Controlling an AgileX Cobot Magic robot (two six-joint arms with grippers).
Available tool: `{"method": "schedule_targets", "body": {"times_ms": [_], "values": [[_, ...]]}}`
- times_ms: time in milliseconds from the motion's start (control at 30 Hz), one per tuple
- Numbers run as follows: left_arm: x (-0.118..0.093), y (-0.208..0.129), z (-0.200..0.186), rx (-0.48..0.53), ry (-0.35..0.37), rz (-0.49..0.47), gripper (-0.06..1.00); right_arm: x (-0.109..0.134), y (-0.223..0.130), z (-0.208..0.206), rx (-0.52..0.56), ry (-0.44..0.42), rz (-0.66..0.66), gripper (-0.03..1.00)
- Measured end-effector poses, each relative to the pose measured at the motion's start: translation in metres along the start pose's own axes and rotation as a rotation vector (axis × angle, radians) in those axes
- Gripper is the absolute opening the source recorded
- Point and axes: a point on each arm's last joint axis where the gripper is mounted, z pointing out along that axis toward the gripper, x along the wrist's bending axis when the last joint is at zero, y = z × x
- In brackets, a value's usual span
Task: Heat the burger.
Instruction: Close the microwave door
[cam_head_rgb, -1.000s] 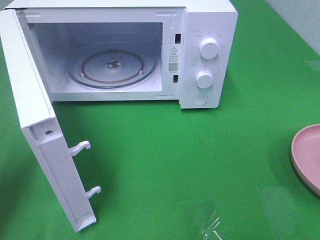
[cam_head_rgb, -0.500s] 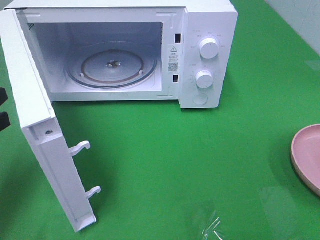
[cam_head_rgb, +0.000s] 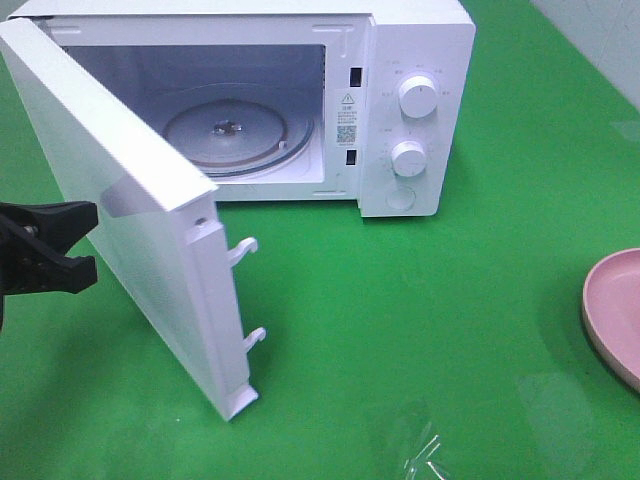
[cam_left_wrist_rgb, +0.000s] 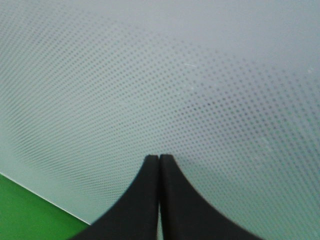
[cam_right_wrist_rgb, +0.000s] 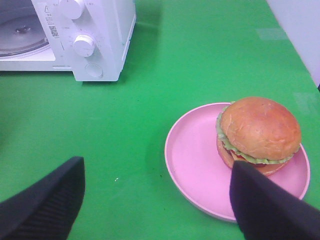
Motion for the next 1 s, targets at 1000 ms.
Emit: {"method": "schedule_targets", "body": {"times_ms": [1000], "values": [[-0.055,0.026,0.078,-0.033,-0.081,-0.008,0.0,0.0,0.0,0.0,0.0,0.0,0.0,0.76]]}}
